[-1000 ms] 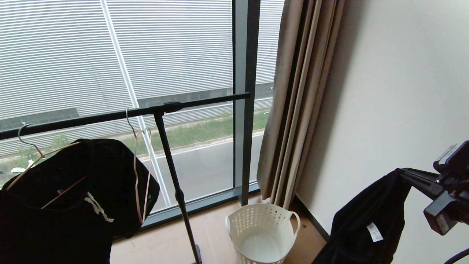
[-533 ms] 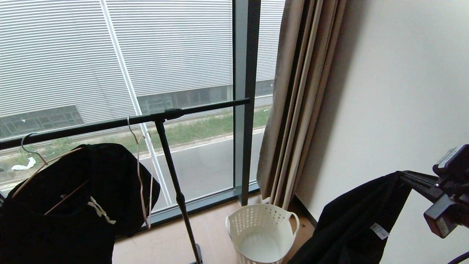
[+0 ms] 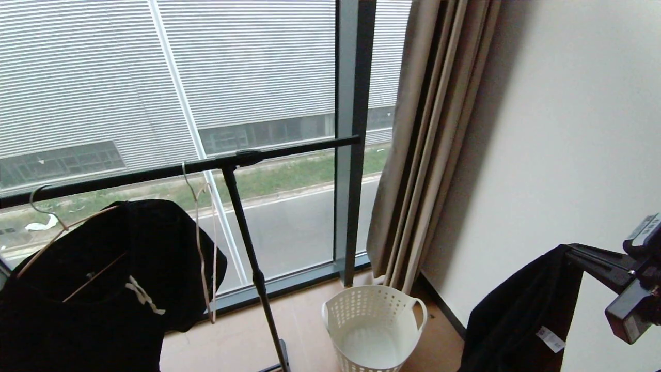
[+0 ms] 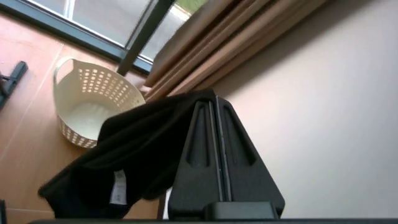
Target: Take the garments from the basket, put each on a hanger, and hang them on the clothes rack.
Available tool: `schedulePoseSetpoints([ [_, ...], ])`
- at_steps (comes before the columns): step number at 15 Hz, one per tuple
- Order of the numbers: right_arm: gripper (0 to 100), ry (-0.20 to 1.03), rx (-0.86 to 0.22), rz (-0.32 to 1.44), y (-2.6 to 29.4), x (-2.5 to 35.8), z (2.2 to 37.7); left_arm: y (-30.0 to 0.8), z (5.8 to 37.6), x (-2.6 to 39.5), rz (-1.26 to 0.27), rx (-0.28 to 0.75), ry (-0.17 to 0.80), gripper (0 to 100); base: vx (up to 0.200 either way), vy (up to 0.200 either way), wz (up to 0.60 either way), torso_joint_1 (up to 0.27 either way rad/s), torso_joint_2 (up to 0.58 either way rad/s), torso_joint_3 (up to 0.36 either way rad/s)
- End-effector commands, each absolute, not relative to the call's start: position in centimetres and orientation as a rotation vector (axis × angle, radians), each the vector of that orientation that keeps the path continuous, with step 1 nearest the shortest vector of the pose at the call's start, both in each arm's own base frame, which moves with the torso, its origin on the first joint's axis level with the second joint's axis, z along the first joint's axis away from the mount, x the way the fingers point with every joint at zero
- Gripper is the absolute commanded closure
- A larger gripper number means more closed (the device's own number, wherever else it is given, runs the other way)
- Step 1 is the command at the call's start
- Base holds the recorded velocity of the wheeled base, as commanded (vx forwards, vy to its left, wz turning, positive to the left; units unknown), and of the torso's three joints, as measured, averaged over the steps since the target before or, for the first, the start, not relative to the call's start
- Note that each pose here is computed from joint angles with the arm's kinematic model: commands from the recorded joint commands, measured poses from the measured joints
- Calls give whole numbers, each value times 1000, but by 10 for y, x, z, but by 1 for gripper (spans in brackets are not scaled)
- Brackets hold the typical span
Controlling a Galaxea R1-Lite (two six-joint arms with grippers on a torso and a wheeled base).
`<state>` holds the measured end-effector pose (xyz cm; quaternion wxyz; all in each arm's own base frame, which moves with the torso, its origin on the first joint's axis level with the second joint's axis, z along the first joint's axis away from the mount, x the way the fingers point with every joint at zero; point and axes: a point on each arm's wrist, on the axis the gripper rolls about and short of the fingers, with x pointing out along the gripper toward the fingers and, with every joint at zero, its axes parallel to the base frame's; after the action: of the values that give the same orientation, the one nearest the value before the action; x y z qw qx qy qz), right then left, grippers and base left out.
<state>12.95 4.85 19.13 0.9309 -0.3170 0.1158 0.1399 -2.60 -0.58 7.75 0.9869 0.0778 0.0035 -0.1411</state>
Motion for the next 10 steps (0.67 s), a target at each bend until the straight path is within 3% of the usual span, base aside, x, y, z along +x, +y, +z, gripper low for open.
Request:
schedulePoseSetpoints([
  [1, 100, 232, -648, 287, 48, 128, 192, -6, 78, -26, -283, 156, 8, 0, 0, 0, 600, 7, 2, 2],
  [6, 100, 231, -648, 287, 48, 128, 192, -6, 77, -26, -284, 154, 8, 0, 0, 0, 600, 8, 2, -2],
  [7, 100, 229, -647, 286, 48, 128, 192, -6, 77, -26, -283, 154, 8, 0, 0, 0, 0, 0, 0, 0],
  [10, 100, 229, -649, 286, 48, 128, 192, -6, 78, -26, -282, 153, 7, 0, -200, 0, 0, 5, 4, 1],
])
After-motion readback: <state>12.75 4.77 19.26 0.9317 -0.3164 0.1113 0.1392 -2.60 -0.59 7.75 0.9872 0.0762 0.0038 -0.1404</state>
